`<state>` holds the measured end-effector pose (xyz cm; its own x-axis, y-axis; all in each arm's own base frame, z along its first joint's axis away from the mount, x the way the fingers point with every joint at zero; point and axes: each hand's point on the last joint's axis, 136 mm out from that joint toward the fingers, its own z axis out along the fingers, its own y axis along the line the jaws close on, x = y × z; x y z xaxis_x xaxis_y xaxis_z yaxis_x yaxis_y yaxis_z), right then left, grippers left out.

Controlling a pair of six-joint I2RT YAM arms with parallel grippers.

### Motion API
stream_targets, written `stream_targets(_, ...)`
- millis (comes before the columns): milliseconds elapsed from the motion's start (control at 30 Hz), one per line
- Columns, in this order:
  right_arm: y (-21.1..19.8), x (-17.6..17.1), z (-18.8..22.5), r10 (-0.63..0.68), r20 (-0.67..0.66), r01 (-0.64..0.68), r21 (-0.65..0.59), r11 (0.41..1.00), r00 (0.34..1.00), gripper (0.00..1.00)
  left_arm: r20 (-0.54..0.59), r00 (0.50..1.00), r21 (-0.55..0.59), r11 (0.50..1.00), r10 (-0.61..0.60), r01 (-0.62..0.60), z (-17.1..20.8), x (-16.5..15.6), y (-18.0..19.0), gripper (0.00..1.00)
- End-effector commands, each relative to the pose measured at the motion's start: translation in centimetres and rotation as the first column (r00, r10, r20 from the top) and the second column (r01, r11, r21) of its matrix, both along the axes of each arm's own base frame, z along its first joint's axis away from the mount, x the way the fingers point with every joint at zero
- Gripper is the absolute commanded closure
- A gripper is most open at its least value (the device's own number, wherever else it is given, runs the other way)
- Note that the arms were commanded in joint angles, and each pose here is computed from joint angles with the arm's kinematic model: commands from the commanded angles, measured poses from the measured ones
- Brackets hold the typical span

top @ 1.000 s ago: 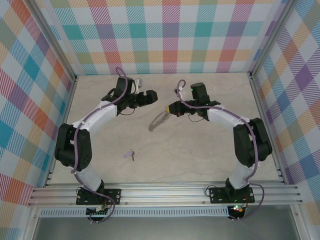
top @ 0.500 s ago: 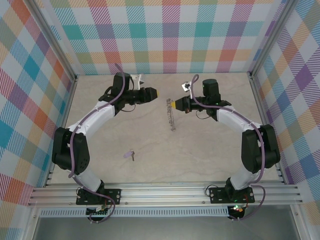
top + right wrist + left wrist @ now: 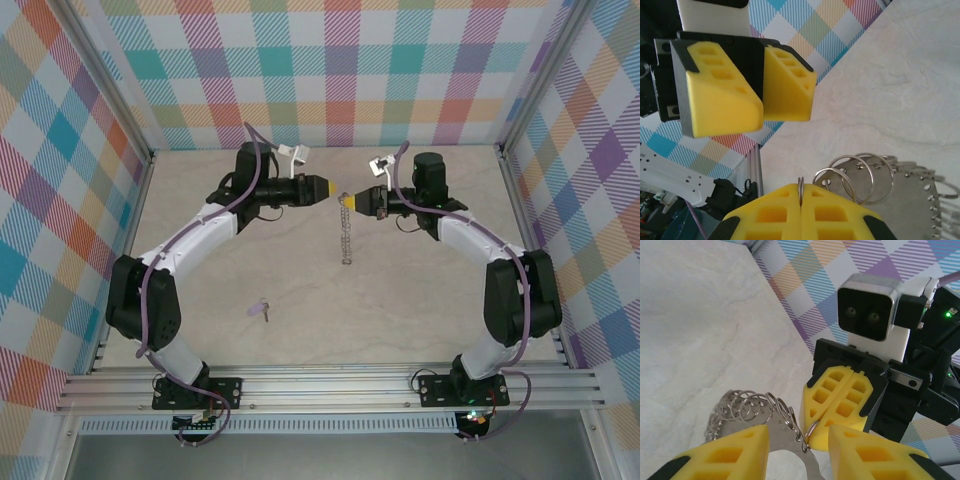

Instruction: Put the keys on the keyring

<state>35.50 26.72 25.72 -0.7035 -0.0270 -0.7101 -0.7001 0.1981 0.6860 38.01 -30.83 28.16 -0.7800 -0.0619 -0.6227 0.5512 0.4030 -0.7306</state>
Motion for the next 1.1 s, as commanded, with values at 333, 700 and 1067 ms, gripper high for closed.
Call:
stream_targets(333,-0.2,0.1,3.1,-0.013,0.080,0.009,0.048,0.999,0.997,1.00,0.109,0.994,0.009,1.000,0.013,-0.014,2.6,-1.1,-0.2,0.64)
stream_targets(700,3.4,0.8,-0.8,0.021,-0.017,-0.021,0.024,0.999,1.000,1.00,0.149,0.955,0.092,0.958,0.256,-0.271,2.6,0.7,4.6,0.58)
stream_targets(1067,6.3,3.1,-3.6,-0.003,-0.083,0.008,0.061,0.998,0.997,1.00,0.164,0.908,0.124,0.905,0.386,-0.407,2.7,1.9,7.7,0.55)
